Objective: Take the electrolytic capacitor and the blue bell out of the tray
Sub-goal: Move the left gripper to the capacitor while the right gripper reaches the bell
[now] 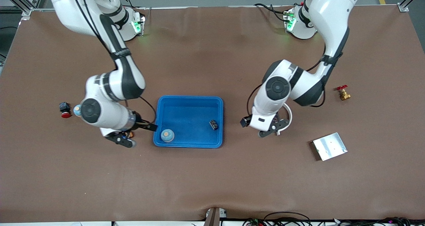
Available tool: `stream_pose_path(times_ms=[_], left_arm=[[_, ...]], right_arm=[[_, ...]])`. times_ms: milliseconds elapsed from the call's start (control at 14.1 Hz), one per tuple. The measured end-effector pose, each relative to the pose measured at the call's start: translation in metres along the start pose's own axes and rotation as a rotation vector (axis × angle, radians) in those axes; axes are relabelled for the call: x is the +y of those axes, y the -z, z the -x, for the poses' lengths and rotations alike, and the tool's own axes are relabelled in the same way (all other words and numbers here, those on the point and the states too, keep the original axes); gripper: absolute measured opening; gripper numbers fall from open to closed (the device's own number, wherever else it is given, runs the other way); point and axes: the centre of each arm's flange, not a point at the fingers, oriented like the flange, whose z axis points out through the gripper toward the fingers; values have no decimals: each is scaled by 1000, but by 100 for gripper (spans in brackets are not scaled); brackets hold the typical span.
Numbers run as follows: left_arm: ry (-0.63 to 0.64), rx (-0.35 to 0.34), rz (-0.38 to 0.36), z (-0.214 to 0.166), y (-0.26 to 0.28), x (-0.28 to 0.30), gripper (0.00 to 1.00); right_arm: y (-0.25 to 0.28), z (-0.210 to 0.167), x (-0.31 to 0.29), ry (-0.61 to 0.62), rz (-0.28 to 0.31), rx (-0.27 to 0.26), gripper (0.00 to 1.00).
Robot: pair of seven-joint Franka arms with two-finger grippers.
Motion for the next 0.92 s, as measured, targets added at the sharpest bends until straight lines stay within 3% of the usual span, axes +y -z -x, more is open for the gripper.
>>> stream_pose_path(times_ms=[424,919], left_arm=[[146,-7,58,26,-20,64,100],[246,27,146,36,-40,90,100]], right_arm=[[-31,-6,-30,-88,9,36,100],[-71,-8,-56,-101,57,65,100]])
